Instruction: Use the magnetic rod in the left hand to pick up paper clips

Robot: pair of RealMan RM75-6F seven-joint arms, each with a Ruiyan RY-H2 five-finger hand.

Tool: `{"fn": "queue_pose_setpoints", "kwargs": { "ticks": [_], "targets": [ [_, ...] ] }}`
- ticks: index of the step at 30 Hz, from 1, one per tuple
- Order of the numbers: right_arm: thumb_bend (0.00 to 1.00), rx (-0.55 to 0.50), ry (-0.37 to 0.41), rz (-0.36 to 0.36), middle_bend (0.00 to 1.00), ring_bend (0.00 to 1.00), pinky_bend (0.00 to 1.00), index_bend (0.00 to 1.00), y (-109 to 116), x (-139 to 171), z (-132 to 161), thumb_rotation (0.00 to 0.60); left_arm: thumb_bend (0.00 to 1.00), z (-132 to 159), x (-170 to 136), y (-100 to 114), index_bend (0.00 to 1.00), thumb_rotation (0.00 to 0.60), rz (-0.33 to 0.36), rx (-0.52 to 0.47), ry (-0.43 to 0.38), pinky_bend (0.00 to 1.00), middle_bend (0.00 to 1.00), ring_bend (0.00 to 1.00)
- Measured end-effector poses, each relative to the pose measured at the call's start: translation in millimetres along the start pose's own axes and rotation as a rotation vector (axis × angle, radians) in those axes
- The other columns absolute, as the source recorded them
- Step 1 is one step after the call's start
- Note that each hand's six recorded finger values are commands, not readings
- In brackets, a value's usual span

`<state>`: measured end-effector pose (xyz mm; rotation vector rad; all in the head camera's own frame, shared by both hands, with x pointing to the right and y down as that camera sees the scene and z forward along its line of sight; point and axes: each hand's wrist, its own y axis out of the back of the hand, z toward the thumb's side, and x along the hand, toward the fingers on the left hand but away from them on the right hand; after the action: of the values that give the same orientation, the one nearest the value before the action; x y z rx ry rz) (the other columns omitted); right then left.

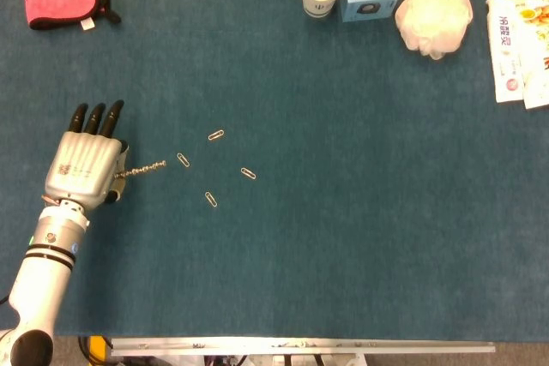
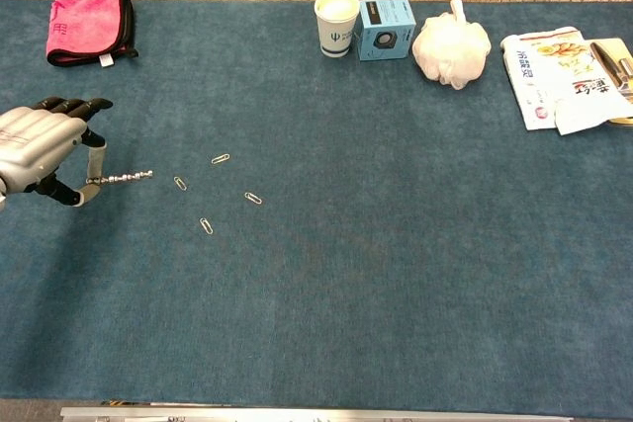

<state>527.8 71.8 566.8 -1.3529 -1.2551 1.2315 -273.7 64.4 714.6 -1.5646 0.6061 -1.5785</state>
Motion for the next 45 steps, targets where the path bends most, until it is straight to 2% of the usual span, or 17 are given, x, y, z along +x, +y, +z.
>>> {"fn": "queue_pose_setpoints", "kwargs": {
  "ticks": [9,15,28,45],
  "targets": [
    [0.0,-0.004,0.001,-0.004,0.16,0.24,0.53,0.18,2,1,0,0.6,0.33,13,-1,5,0.58,0.6,-0.003,0.14,-0.026,0.03,0.04,0.0],
    [0.0,-0.006,0.0,-0.009,0.16,0.24,0.53,0.18,4,2,-1,0.6,0.33,24,2,8,0.59,0.6,-0.008,0.197,-0.04,0.03,0.04,0.0],
    [0.0,-0.009,-0.001,-0.021,0.16,0.24,0.53,0.18,7,4,-2,0.6,0.33,36,18,17,0.59,0.6,0.001,0.246,-0.039,0.03,0.04,0.0],
    [0.0,-0.011,-0.002,-0.026,0.16,0.24,0.53,0.18,9,4,-2,0.6,0.33,44,34,8,0.59,0.6,-0.026,0.293,-0.022,0.03,0.04,0.0]
  ]
}}
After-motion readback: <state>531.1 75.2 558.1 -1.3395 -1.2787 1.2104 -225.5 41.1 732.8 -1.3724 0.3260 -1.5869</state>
